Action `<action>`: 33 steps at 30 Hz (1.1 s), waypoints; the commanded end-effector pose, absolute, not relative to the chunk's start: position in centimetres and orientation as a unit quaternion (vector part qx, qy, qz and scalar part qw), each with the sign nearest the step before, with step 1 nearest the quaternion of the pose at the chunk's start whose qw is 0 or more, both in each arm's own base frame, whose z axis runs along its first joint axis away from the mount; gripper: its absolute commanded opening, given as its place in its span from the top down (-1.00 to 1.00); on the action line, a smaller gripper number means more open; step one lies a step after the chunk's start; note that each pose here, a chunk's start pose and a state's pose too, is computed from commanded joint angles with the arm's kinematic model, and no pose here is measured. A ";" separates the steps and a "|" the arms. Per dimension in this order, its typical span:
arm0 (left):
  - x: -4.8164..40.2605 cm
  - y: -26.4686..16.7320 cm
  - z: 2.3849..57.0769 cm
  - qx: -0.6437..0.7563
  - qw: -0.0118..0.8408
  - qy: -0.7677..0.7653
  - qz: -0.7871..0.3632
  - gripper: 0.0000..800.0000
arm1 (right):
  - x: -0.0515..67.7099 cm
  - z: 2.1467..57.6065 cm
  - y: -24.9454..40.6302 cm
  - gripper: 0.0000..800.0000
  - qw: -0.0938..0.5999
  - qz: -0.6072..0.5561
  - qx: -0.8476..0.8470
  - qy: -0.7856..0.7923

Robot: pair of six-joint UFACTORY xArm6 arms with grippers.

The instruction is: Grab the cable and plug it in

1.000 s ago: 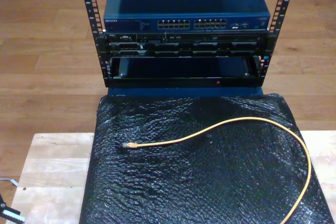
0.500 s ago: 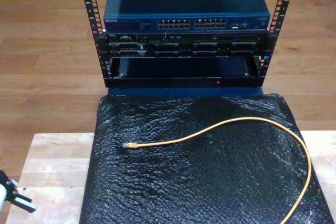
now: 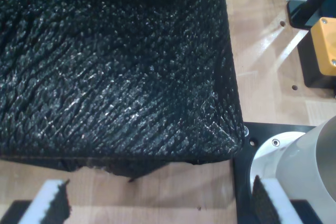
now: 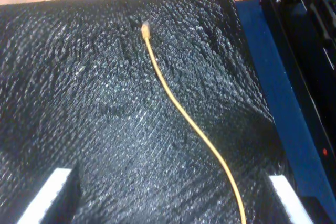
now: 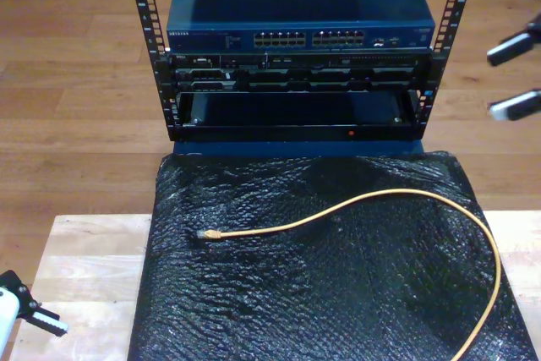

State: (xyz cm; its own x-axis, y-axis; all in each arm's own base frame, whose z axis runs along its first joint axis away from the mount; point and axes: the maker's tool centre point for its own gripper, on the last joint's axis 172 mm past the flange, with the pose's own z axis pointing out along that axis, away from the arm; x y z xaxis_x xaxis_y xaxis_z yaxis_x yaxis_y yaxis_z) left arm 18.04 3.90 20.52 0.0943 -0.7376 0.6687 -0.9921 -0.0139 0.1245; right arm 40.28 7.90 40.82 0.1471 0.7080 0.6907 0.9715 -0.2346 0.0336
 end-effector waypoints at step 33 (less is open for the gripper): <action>18.1 4.0 20.3 0.679 0.300 -0.634 0.216 -1.00 | 42.4 22.7 25.0 -1.00 0.054 -0.095 -0.723 -0.682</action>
State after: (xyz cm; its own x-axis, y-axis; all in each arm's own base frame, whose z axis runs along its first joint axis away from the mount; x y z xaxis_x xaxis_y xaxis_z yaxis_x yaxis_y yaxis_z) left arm 18.13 3.96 20.27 0.1029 -0.7307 0.6749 -0.9909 -0.0161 0.1337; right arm 42.38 25.02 22.72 0.0505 0.9759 0.2121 0.9967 -0.0627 0.0514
